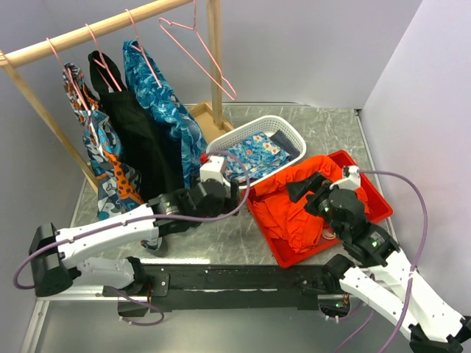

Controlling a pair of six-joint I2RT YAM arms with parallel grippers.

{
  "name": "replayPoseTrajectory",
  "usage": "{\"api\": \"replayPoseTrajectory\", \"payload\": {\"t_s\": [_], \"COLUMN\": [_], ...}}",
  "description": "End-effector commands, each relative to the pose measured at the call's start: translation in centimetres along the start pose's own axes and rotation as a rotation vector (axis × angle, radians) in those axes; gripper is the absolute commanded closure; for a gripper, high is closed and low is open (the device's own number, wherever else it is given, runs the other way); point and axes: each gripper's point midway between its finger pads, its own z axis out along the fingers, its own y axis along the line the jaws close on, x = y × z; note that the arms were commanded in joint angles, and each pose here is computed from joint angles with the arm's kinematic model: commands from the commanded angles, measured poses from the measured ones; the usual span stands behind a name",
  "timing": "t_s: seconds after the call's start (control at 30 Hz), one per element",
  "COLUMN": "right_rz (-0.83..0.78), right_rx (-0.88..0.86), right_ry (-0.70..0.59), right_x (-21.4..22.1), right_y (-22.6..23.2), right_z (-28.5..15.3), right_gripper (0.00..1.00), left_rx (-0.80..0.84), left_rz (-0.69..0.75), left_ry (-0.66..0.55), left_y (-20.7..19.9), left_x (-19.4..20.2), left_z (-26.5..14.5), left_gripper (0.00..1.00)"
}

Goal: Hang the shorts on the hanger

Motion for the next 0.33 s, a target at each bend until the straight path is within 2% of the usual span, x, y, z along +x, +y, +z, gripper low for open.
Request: {"api": "replayPoseTrajectory", "payload": {"t_s": [0.0,0.3], "right_rz": [0.058,0.075], "right_rx": [0.021,0.088], "right_ry": [-0.053,-0.057], "right_x": [-0.1,0.1], "right_y": [-1.3,-2.3], "right_z": [0.1,0.6], "right_gripper": [0.00,0.00], "left_rx": [0.155,0.139], "left_rz": [-0.129,-0.120], "left_ry": [-0.098,-0.083], "left_y": [-2.6,-2.2], "left_x": [-2.0,-1.0], "left_z": [-1.4,-0.8], "left_gripper": [0.04,0.04]}}
